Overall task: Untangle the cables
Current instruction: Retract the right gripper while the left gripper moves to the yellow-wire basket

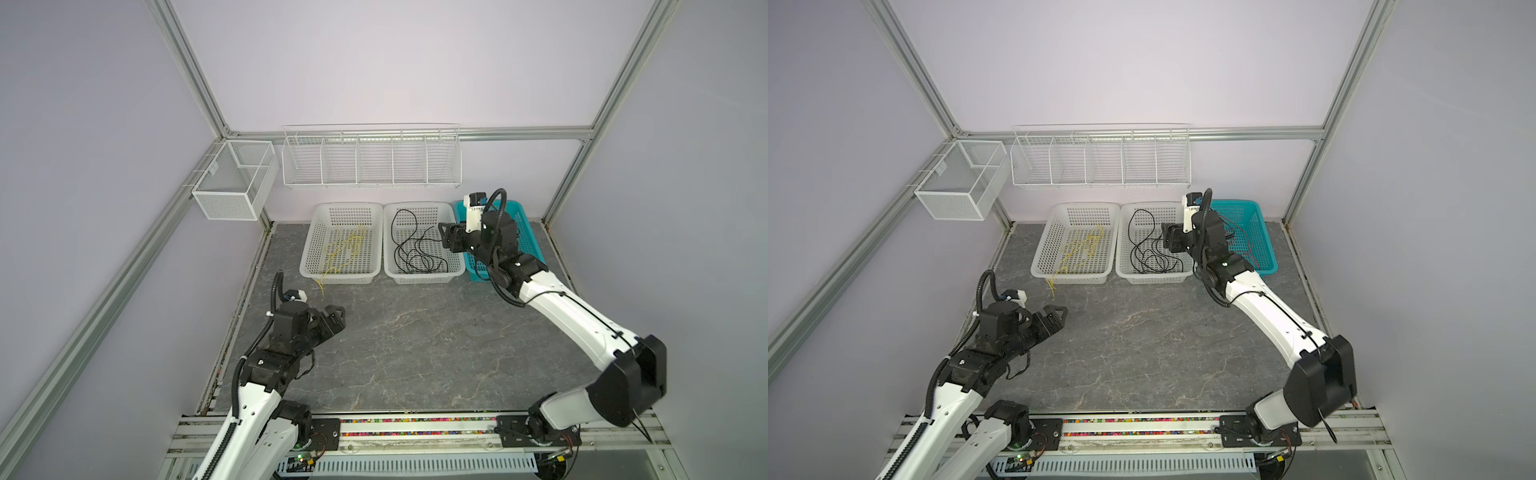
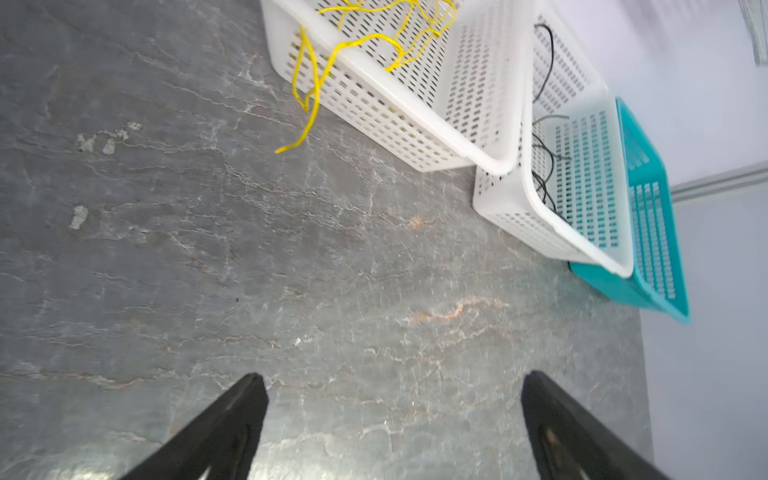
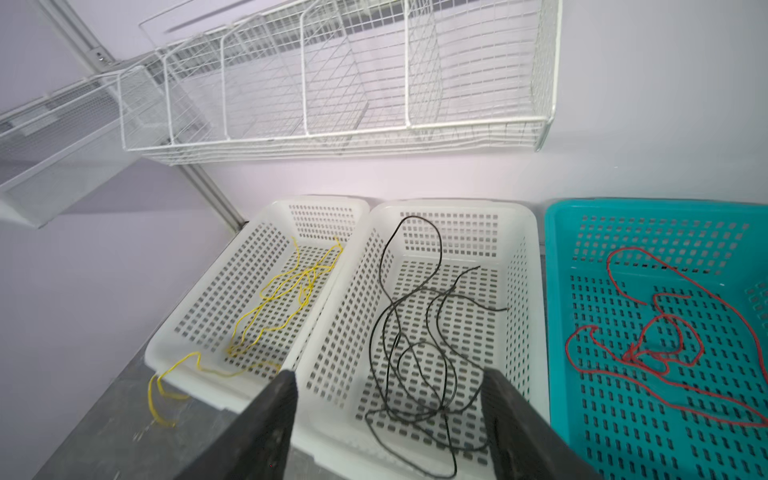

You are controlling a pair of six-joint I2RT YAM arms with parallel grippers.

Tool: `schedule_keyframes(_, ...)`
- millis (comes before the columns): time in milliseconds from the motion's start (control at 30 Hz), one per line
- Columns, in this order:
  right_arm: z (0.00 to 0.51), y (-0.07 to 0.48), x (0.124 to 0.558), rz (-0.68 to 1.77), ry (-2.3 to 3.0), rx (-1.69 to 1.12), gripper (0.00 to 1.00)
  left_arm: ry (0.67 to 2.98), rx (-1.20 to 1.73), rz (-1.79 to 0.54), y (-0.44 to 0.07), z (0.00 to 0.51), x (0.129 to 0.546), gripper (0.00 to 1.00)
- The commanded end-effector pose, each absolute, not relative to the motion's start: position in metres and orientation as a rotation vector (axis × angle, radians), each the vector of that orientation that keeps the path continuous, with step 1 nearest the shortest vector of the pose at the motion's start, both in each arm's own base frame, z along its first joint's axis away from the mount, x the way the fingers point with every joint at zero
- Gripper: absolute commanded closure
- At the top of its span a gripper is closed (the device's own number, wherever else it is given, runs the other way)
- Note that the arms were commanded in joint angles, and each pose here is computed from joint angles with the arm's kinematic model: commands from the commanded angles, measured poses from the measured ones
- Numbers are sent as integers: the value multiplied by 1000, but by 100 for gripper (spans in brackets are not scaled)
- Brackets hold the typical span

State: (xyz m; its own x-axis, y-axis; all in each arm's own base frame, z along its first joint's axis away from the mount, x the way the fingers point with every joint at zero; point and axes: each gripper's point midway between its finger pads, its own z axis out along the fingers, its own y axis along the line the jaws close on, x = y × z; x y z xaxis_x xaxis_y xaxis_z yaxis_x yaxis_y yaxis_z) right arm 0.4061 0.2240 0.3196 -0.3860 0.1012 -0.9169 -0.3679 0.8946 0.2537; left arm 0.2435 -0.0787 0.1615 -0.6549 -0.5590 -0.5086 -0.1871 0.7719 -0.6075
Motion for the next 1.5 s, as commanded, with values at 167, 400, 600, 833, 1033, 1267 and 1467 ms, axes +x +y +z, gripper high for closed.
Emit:
schedule_keyframes(167,297,212,315,518,1958,-380,26,2094,-670,-772,-68,159,279,8)
schedule_keyframes(400,306,199,261,584,1909,-445,25,2065,-665,-493,-36,155,309,17)
schedule_keyframes(600,309,184,233,598,1877,-469,24,2069,-668,-378,-25,155,327,25)
schedule_keyframes(833,313,173,213,624,1832,-484,24,2120,-654,-334,-26,143,352,44)
schedule_keyframes(1033,324,174,203,677,1779,-497,23,2183,-642,-328,-32,134,373,53)
schedule_keyframes(1267,334,173,192,715,1729,-509,23,2231,-624,-280,-32,124,384,66)
schedule_keyframes(1467,339,170,189,726,1697,-499,23,2243,-612,-271,-33,125,385,78)
